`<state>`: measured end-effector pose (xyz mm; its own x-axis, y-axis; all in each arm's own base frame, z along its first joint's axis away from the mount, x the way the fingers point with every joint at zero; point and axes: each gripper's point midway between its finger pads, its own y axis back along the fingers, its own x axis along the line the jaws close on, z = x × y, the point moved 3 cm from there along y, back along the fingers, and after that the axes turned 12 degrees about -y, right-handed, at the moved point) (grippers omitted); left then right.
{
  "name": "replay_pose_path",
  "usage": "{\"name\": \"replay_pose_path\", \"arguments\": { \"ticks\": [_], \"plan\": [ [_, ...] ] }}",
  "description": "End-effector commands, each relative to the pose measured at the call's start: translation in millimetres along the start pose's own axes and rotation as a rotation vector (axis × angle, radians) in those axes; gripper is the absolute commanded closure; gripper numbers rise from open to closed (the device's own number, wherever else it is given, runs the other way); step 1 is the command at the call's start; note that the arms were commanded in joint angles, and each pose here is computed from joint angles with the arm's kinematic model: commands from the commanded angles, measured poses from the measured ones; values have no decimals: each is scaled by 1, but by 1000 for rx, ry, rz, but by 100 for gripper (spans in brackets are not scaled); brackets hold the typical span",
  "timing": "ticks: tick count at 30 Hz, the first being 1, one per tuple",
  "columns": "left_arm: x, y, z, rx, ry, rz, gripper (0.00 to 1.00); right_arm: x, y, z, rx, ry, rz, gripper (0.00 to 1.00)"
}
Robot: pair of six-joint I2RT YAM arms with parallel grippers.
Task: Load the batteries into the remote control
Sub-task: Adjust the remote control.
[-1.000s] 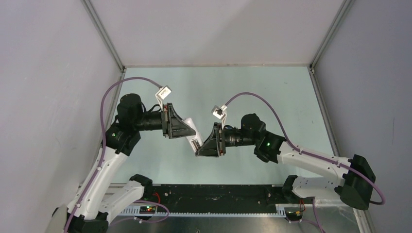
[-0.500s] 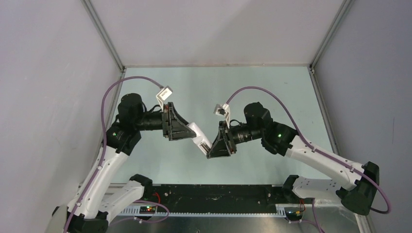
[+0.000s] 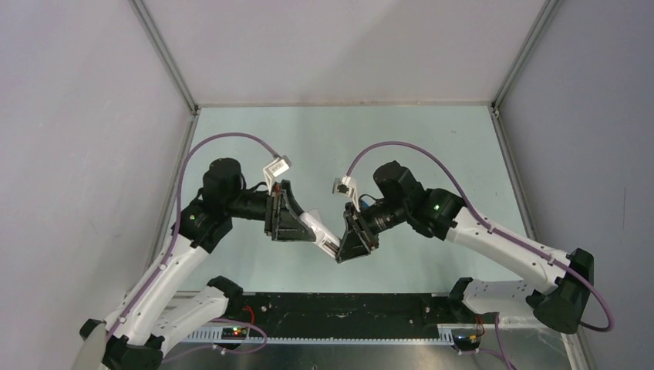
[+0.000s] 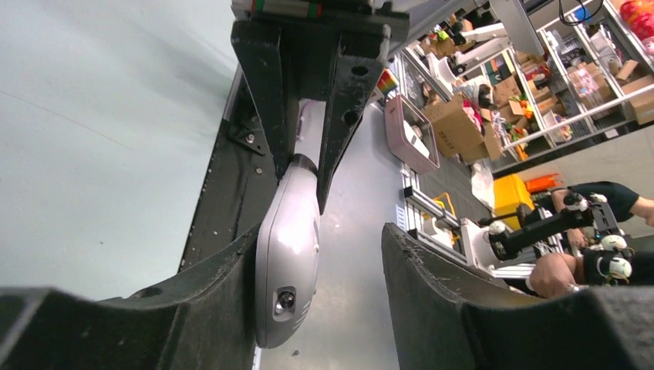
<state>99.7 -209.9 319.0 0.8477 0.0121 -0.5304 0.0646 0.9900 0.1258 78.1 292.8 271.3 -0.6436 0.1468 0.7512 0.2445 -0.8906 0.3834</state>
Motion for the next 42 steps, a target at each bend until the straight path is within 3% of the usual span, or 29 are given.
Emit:
{"name": "replay_pose_path", "arguments": {
  "ticks": [1, 10, 12, 17, 19, 20, 21, 22, 24, 26, 30, 32, 36, 38, 39, 42],
  "plan": [
    [-7, -3, -10, 25, -31, -57, 42, 15, 6, 12, -1, 60, 28, 100],
    [2, -12, -15, 51, 9, -40, 48, 11, 5, 11, 20, 58, 13, 100],
    [3, -14, -17, 59, 15, -42, 55, 9, 5, 10, 25, 51, 3, 100],
    [5, -17, -19, 70, 26, -44, 91, 7, 6, 14, 5, 28, -15, 100],
    [6, -17, -18, 67, 22, -36, 99, 7, 9, 17, -18, 17, -21, 100],
    [7, -17, -17, 63, 14, -27, 99, 6, 11, 21, -34, 6, -26, 97],
    [7, -17, -15, 57, 2, -19, 100, 8, 13, 22, -47, 7, -24, 86],
    [7, -16, -9, 38, -25, 9, 100, 9, 16, 26, -65, 7, -23, 58],
    [6, -13, 3, 1, -64, 60, 100, 12, 23, 34, -134, 32, -57, 17],
    [5, -10, 16, -40, -102, 112, 100, 15, 33, 40, -214, 67, -97, 3],
    [0, -3, 42, -124, -152, 208, 100, 24, 59, 59, -411, 67, -152, 1],
    [-1, 3, 54, -171, -179, 265, 100, 23, 72, 72, -533, -6, -198, 1],
    [-3, 15, 75, -281, -247, 375, 100, 13, 95, 95, -844, -335, -239, 1],
    [-4, 19, 83, -342, -287, 412, 100, 12, 103, 100, -990, -501, -162, 1],
    [-2, 21, 84, -365, -300, 433, 100, 7, 98, 99, -1030, -637, -112, 1],
    [-6, 20, 94, -432, -374, 431, 100, 2, 98, 109, -1155, -812, -39, 1]
  ]
}}
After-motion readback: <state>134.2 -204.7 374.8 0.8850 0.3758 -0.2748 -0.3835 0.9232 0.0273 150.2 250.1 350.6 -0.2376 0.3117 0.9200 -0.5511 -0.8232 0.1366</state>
